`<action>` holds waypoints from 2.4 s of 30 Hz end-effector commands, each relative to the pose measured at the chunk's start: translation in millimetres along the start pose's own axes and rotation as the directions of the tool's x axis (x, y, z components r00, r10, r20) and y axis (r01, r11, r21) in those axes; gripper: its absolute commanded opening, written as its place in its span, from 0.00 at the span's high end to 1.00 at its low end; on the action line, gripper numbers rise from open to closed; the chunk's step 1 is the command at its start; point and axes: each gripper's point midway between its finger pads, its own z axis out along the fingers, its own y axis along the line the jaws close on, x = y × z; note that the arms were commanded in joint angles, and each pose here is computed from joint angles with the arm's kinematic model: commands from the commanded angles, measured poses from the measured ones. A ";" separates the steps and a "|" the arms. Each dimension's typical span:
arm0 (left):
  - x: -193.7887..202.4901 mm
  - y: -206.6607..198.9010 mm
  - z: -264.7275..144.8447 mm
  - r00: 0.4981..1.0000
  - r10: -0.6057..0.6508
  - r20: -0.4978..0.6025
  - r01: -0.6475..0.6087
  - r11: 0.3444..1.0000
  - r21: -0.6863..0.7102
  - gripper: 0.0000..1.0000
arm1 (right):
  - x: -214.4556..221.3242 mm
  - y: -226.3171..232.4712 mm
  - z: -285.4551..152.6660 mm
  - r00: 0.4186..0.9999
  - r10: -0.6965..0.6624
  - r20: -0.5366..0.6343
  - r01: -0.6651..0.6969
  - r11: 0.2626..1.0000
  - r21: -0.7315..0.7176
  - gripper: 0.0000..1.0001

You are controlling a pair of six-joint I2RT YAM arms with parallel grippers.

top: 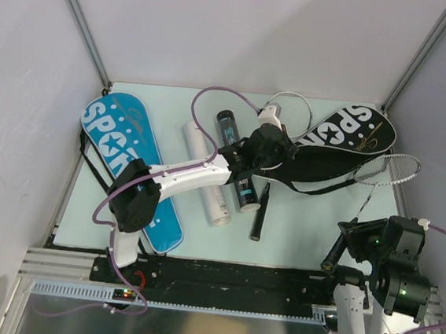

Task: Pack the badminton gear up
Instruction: Place the racket in the racket bag.

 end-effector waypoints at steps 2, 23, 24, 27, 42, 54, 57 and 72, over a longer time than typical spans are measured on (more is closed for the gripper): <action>-33.9 -31.1 -16.4 0.997 -0.013 0.071 0.008 0.997 0.082 1.00 | 2.8 22.3 -7.5 0.999 0.028 -0.018 -0.030 0.993 -0.116 1.00; -18.3 -29.0 0.5 0.999 0.016 0.050 -0.020 0.997 0.072 1.00 | -7.4 15.7 -37.8 0.998 0.021 0.062 -0.015 0.997 -0.082 1.00; -17.9 -28.7 0.9 0.999 0.016 0.050 -0.020 0.997 0.072 1.00 | -8.3 15.2 -39.7 0.998 0.016 0.068 -0.010 0.997 -0.079 1.00; -17.2 -28.5 1.4 0.999 0.017 0.048 -0.020 0.997 0.071 1.00 | -9.6 15.3 -43.3 0.997 0.009 0.078 -0.003 0.997 -0.080 1.00; -16.5 -37.2 -3.2 1.000 -0.014 0.026 0.011 0.994 0.105 1.00 | -3.2 22.5 -36.9 0.997 0.063 0.047 -0.056 0.988 -0.141 1.00; 8.0 -49.0 -25.2 0.996 -0.064 -0.057 0.073 0.982 0.175 1.00 | -0.7 44.0 -12.8 0.994 0.111 0.016 -0.101 0.949 -0.298 1.00; 19.8 -50.7 -28.6 0.993 -0.077 -0.093 0.094 0.976 0.198 1.00 | -0.5 44.1 -7.4 0.994 0.111 0.018 -0.099 0.944 -0.314 1.00; 59.0 -64.4 -53.4 0.958 -0.072 -0.276 0.159 0.938 0.309 1.00 | 25.0 65.3 52.0 0.989 -0.077 -0.130 0.006 0.882 -0.472 1.00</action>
